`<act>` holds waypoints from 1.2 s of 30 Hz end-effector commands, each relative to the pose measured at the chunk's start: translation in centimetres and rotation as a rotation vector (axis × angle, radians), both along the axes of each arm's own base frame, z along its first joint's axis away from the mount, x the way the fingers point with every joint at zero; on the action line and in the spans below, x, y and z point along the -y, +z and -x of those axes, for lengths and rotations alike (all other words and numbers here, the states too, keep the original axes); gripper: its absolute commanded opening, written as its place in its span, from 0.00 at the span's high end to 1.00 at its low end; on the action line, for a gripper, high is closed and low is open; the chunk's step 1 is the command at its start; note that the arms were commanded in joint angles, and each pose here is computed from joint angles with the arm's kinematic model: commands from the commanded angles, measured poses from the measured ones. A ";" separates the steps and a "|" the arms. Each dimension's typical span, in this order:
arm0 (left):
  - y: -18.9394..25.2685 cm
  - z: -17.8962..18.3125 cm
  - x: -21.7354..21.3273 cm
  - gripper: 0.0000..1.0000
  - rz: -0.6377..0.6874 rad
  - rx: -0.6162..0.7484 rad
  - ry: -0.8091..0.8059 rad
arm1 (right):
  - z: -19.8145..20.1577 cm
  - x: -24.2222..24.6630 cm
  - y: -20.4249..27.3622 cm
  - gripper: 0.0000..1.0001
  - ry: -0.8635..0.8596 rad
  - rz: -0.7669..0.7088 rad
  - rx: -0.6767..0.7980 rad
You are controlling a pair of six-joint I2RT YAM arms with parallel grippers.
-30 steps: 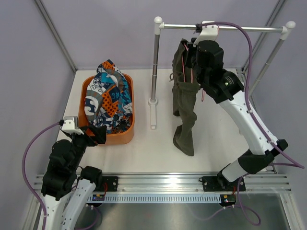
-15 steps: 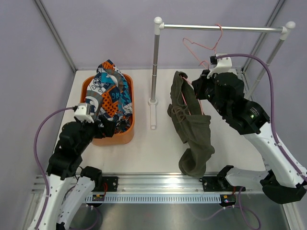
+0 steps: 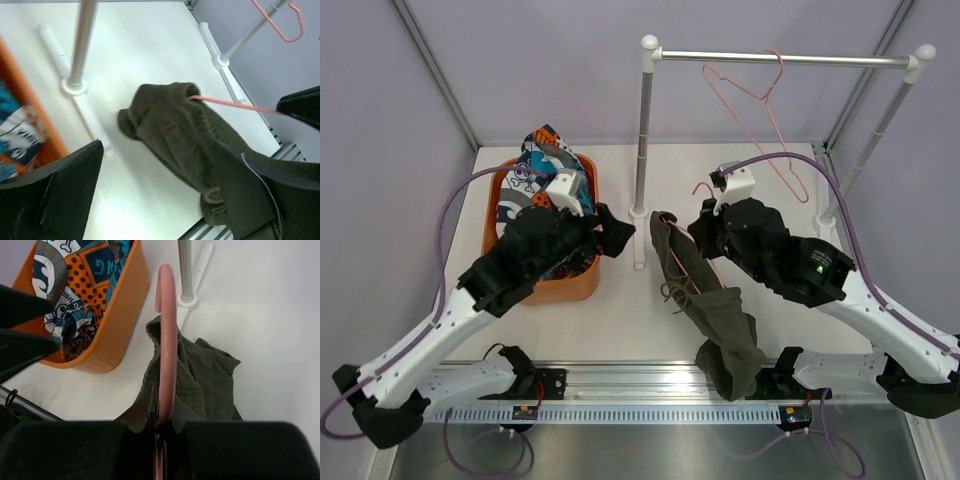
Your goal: Remove the shorts from the hanger
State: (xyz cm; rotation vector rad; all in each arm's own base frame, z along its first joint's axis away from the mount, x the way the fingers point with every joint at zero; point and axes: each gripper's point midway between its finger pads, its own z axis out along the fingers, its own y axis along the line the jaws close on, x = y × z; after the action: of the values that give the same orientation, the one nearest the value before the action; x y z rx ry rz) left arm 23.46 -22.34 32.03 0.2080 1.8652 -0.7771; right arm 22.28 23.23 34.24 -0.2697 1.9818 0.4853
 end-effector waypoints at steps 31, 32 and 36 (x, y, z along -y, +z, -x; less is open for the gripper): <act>-3.2 -2.3 11.9 0.33 -0.047 0.009 0.086 | 1.7 3.0 2.7 1.00 -0.083 -0.071 0.077; -3.2 -2.3 12.0 0.34 -0.050 0.012 0.088 | 1.7 3.0 2.6 1.00 -0.084 -0.070 0.077; -3.1 -2.2 12.2 0.45 -0.063 0.014 0.083 | 1.7 2.8 2.8 1.00 -0.078 -0.082 0.077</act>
State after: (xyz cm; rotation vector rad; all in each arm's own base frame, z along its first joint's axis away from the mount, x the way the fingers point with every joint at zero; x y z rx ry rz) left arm 24.76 -33.95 26.14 0.2373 1.9443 -0.6391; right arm 20.37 20.36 34.91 -0.2127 1.9485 0.4500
